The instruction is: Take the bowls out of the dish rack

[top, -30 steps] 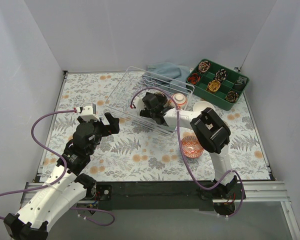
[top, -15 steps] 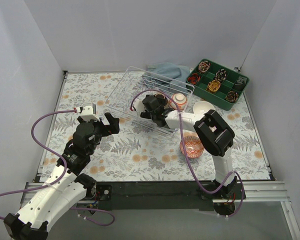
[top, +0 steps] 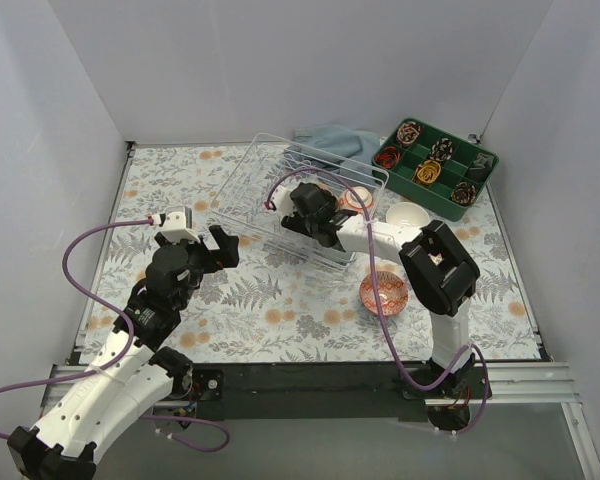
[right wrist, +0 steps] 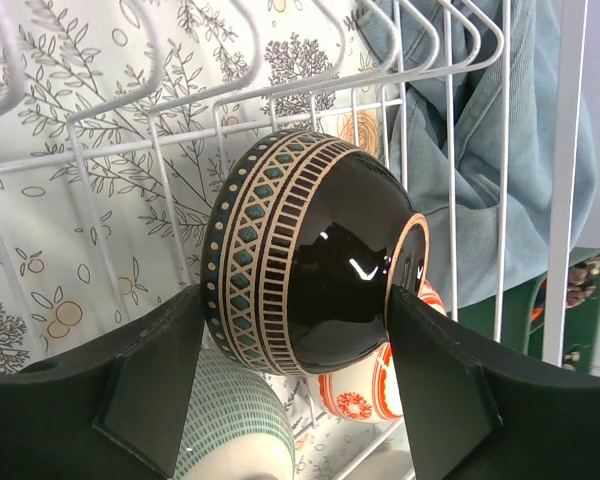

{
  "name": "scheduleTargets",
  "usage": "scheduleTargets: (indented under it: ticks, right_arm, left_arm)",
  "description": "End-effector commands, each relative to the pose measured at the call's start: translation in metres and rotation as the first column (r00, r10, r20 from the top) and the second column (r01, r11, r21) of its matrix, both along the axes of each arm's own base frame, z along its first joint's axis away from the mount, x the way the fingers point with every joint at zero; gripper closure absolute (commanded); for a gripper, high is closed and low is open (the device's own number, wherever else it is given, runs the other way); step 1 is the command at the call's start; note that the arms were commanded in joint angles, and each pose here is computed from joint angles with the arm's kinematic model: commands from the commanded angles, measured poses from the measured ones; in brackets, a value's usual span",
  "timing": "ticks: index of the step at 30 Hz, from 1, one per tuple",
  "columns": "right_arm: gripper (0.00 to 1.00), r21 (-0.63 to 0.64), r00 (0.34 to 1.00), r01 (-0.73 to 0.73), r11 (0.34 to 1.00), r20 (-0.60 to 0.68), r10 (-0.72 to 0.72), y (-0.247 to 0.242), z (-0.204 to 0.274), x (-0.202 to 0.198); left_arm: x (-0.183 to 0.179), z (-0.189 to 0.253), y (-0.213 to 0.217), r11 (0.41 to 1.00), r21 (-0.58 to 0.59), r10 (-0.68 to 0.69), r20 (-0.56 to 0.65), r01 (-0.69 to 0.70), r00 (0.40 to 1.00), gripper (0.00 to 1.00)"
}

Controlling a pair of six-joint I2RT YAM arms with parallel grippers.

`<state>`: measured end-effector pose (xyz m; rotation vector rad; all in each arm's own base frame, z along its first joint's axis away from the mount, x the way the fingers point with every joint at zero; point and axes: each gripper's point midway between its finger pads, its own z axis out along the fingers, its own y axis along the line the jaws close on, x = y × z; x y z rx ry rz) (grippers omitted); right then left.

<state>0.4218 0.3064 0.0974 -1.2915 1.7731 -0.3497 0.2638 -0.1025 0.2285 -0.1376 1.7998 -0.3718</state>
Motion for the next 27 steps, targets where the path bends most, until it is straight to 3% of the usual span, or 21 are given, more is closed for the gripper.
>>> scheduleTargets:
  ticks: [1,14,27]
  right_arm:
    - [0.84,0.241,0.998,0.028,0.97,0.053,-0.042,0.011,0.071,0.014]
    - [0.89,0.529,0.998,0.053,0.847,-0.061,-0.025,0.02,0.108,0.012]
    - [0.95,0.681,0.976,0.185,0.708,-0.212,-0.052,0.01,0.112,0.019]
  left_arm:
    - [0.0,-0.004,0.002,1.0,0.009,0.003,-0.008,-0.003,1.0,0.02]
    - [0.0,-0.005,0.001,1.0,0.01,0.001,-0.014,-0.001,1.0,0.02]
    - [0.0,-0.008,-0.001,1.0,0.011,-0.009,-0.023,0.01,1.0,0.02]
